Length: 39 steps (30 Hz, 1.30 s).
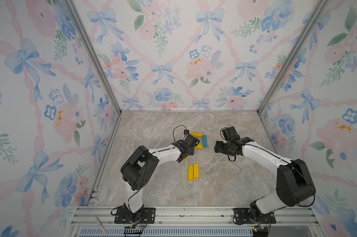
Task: Assemble the number 8 with building blocks
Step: Assemble the building block at the center of the board.
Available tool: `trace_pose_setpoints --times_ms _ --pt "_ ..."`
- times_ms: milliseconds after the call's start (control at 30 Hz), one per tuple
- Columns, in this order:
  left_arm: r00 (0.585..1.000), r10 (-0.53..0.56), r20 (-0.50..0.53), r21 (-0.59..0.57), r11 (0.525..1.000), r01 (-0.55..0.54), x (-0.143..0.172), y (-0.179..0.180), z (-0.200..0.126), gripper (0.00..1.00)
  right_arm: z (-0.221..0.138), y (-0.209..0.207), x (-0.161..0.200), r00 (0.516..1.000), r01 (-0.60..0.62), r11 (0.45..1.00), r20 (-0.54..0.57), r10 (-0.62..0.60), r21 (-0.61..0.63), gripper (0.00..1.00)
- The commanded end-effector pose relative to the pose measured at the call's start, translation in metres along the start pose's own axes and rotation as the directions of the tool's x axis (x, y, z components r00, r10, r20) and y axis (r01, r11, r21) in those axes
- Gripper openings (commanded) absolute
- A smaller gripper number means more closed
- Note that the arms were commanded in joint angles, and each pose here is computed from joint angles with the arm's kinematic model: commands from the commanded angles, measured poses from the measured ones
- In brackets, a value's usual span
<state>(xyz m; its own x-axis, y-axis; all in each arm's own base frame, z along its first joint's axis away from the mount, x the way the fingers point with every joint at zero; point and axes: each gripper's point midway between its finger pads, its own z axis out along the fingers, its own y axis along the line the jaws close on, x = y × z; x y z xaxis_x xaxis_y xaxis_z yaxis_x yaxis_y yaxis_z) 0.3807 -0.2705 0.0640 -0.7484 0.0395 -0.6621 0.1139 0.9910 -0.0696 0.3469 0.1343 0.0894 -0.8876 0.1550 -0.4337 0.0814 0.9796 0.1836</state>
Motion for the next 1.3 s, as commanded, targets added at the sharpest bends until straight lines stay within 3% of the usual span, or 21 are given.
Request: trace_pose_setpoints --times_ms 0,700,1267 --pt "0.999 0.011 -0.033 -0.025 1.0 -0.012 0.011 0.013 -0.004 0.57 0.006 0.006 0.002 1.0 0.023 1.0 -0.015 -0.023 -0.004 0.77" --pt "0.992 0.025 -0.122 -0.05 0.998 -0.032 0.045 0.016 0.023 0.52 0.01 0.007 0.003 0.999 0.026 1.0 -0.028 -0.026 0.002 0.77" --pt "0.992 0.017 -0.127 -0.036 0.999 -0.022 0.043 0.009 0.027 0.41 0.014 0.006 0.007 0.999 0.029 1.0 -0.04 -0.028 0.007 0.77"
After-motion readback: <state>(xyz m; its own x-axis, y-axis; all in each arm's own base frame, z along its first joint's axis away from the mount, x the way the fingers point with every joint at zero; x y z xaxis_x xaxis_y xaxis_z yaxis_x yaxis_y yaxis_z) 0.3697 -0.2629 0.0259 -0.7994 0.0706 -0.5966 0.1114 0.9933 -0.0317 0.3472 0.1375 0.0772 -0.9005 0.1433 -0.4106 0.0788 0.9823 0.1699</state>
